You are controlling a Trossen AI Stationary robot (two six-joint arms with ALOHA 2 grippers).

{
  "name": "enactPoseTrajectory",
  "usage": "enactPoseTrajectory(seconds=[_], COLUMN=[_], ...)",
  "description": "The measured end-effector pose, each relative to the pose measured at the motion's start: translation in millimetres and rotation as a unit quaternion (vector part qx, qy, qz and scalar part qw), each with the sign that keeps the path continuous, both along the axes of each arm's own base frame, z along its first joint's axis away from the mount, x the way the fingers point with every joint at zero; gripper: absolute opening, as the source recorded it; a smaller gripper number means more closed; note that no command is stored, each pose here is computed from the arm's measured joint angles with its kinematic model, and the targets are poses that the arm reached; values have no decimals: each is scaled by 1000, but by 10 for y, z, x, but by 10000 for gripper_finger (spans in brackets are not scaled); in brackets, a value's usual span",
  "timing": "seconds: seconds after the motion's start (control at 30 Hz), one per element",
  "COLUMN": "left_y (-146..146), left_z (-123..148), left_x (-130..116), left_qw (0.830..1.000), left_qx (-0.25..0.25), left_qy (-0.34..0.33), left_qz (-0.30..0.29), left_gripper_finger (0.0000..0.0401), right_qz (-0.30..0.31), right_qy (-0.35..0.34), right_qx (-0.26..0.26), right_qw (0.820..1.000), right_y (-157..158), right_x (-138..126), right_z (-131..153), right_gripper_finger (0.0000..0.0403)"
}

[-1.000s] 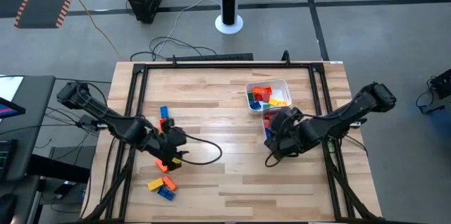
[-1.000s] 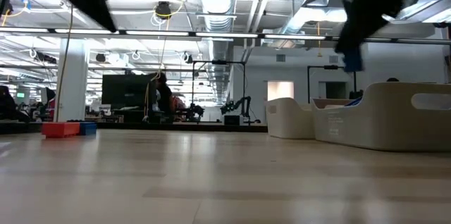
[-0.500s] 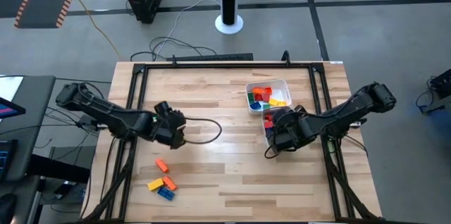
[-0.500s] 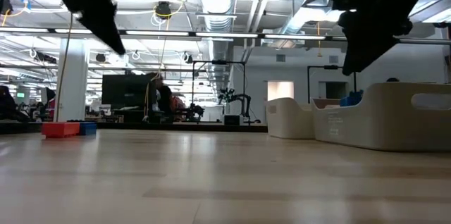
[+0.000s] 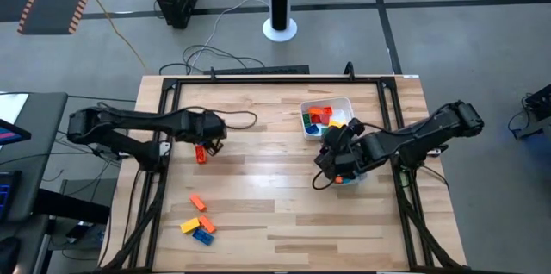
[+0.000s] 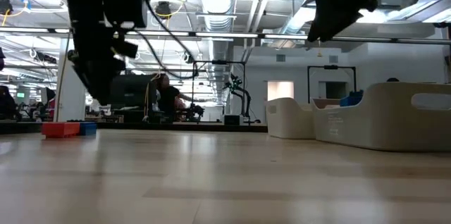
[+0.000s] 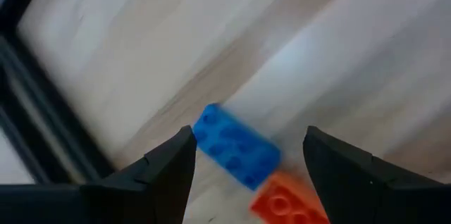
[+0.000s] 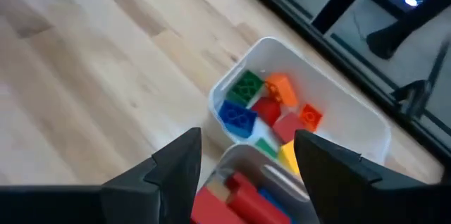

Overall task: Sort blocks by size
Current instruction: Put the large blue game piece into the gray bin

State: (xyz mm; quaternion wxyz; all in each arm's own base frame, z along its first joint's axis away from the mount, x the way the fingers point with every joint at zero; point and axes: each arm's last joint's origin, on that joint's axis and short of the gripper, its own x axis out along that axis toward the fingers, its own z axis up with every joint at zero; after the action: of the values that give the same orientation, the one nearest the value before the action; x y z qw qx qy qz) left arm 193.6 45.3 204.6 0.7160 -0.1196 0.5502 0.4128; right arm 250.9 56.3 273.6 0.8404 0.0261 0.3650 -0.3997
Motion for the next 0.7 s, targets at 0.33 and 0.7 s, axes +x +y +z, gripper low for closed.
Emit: enactPoseTrajectory(seconds=[0.33,0.7], left_y=[190,306], left_z=[-336,-366], left_x=[-250,-48], left_qw=[996,992], left_qx=[-59,-87], left_qy=[34,-94], left_qz=[64,5], left_gripper_finger=[251,251], right_qz=[30,30], right_qy=[6,4], right_qx=[-6,-7], right_qw=[1000,1000], right_y=[95,96], right_x=[-13,-9], right_z=[3,5], right_gripper_finger=[255,255])
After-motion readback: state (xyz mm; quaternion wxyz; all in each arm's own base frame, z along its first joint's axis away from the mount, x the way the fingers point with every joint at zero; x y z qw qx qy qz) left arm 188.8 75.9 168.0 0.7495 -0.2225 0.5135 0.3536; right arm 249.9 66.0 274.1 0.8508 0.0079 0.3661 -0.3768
